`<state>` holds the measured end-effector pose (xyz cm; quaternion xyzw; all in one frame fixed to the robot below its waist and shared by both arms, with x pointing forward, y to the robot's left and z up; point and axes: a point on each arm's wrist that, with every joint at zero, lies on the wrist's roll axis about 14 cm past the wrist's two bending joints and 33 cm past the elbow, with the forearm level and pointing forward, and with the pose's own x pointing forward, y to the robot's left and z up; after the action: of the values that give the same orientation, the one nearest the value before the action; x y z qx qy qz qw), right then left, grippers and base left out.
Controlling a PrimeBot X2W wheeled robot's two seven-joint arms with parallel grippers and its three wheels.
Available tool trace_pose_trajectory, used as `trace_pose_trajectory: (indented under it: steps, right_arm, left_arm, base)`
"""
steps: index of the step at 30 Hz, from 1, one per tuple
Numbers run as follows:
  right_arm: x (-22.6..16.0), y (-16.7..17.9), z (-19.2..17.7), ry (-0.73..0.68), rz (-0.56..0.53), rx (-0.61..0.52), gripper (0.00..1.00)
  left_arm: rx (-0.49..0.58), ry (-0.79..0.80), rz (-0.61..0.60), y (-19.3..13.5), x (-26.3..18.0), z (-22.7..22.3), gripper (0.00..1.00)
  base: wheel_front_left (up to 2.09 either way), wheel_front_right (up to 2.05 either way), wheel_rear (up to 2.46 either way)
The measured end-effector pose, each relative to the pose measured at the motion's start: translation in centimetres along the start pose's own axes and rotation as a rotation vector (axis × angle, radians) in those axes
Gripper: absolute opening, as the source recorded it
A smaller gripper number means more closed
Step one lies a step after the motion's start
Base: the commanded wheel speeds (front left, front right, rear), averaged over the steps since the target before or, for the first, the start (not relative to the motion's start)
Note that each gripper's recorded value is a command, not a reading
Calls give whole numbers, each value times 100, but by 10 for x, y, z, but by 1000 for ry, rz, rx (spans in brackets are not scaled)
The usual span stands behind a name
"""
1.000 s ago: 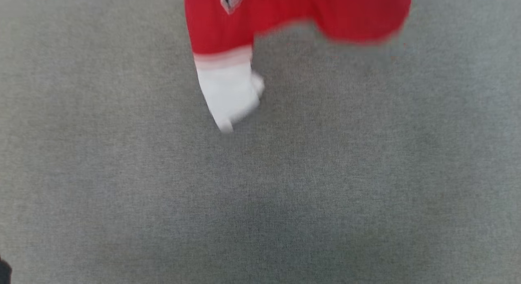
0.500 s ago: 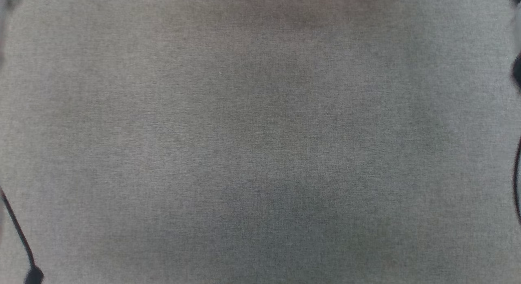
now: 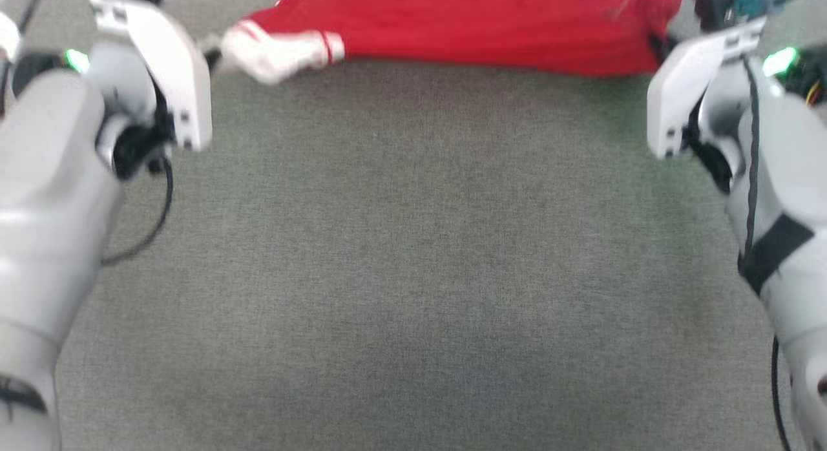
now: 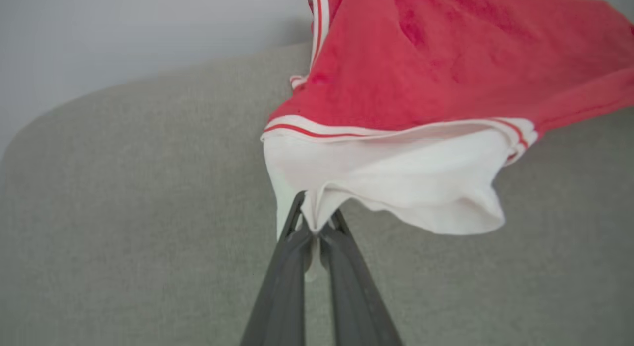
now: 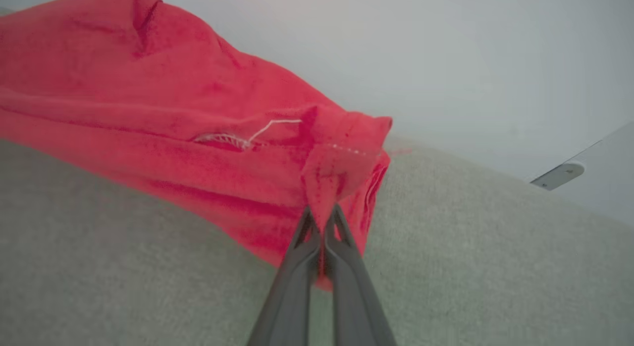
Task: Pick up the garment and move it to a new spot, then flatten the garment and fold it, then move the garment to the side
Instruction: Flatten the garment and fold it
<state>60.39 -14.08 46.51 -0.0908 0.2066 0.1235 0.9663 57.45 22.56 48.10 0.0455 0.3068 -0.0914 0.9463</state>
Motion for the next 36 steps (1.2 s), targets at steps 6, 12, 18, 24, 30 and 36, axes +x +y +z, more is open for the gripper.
trace_pose_trajectory:
  steps: [6,12,18,24,30,36]
  right_arm:
    - [-26,12,-45,114,60,29,0]
    - [-67,23,-93,234,145,33,0]
    - [-110,35,-128,352,220,5,0]
    - [-150,43,-154,456,266,15,0]
    - [-183,48,-170,519,281,61,0]
    - [-184,40,-148,425,222,89,0]
  left_arm:
    - [-56,183,-37,-10,-21,-69,0]
    - [-115,347,-56,-35,-65,-140,0]
    - [-180,468,-68,-62,-116,-186,0]
    - [-235,597,-83,-83,-158,-222,0]
    - [-249,659,-111,-96,-180,-237,0]
    - [-185,494,-74,-77,-165,-191,0]
  base:
    - [0,0,0]
    - [0,0,0]
    - [0,0,0]
    - [0,0,0]
    - [0,0,0]
    - [0,0,0]
